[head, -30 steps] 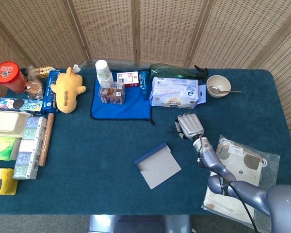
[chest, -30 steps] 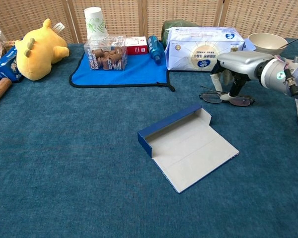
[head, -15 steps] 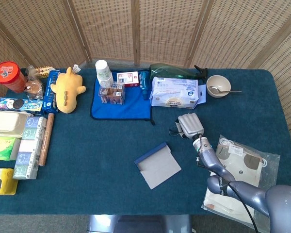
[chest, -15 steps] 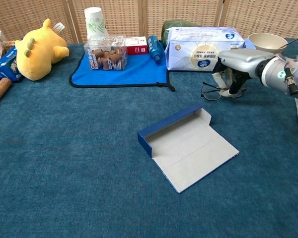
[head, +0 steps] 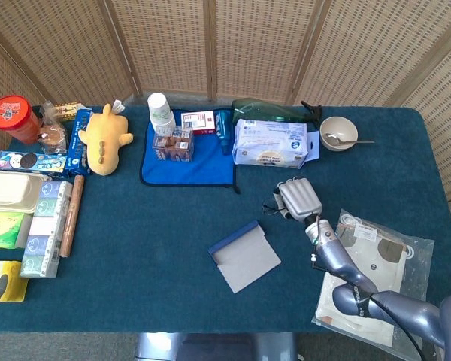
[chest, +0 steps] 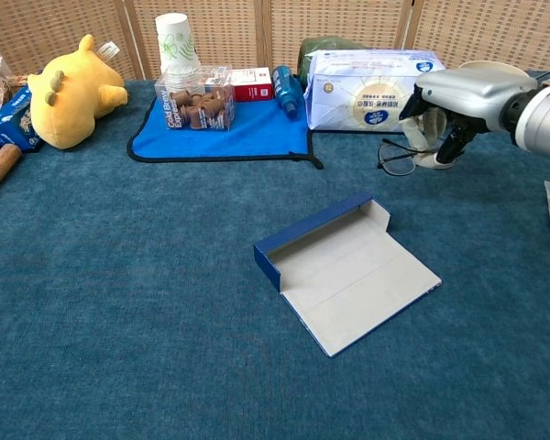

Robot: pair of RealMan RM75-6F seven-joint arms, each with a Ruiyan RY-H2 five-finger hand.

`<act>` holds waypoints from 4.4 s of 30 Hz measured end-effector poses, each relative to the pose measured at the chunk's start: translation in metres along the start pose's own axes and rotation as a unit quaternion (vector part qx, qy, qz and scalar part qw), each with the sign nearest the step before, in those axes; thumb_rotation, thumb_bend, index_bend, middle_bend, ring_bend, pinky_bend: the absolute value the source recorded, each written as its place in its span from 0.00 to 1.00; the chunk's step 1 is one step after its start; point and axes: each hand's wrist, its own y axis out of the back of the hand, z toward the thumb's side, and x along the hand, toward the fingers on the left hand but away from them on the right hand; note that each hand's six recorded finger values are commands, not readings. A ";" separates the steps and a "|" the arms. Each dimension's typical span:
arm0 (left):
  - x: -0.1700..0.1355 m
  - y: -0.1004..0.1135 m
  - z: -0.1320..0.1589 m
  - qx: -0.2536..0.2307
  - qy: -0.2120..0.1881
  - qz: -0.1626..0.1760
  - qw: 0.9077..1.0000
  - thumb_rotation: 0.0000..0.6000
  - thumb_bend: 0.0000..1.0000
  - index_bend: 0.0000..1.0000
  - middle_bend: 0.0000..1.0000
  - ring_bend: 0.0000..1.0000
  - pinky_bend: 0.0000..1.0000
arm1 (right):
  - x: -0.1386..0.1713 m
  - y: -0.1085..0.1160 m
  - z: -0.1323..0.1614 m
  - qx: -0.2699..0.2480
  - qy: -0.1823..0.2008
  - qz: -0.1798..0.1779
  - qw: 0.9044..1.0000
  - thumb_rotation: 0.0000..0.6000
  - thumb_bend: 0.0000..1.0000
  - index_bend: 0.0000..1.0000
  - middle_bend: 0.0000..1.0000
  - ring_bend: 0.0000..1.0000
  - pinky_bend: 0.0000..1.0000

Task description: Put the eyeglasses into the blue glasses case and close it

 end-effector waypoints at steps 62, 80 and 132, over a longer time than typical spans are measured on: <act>-0.001 -0.001 0.003 0.001 -0.008 0.000 1.000 1.00 0.29 0.17 0.09 0.00 0.00 | 0.086 -0.036 0.113 0.049 0.142 0.051 0.987 1.00 0.28 0.70 0.56 0.53 0.42; -0.002 -0.002 0.003 0.000 -0.010 0.000 1.000 1.00 0.29 0.18 0.09 0.00 0.00 | 0.074 -0.045 0.103 0.052 0.116 0.065 0.990 1.00 0.28 0.50 0.44 0.39 0.33; -0.009 0.010 -0.002 -0.003 -0.008 0.020 1.000 1.00 0.29 0.18 0.09 0.00 0.00 | 0.050 -0.035 0.119 0.038 0.140 0.011 0.989 1.00 0.18 0.25 0.34 0.22 0.23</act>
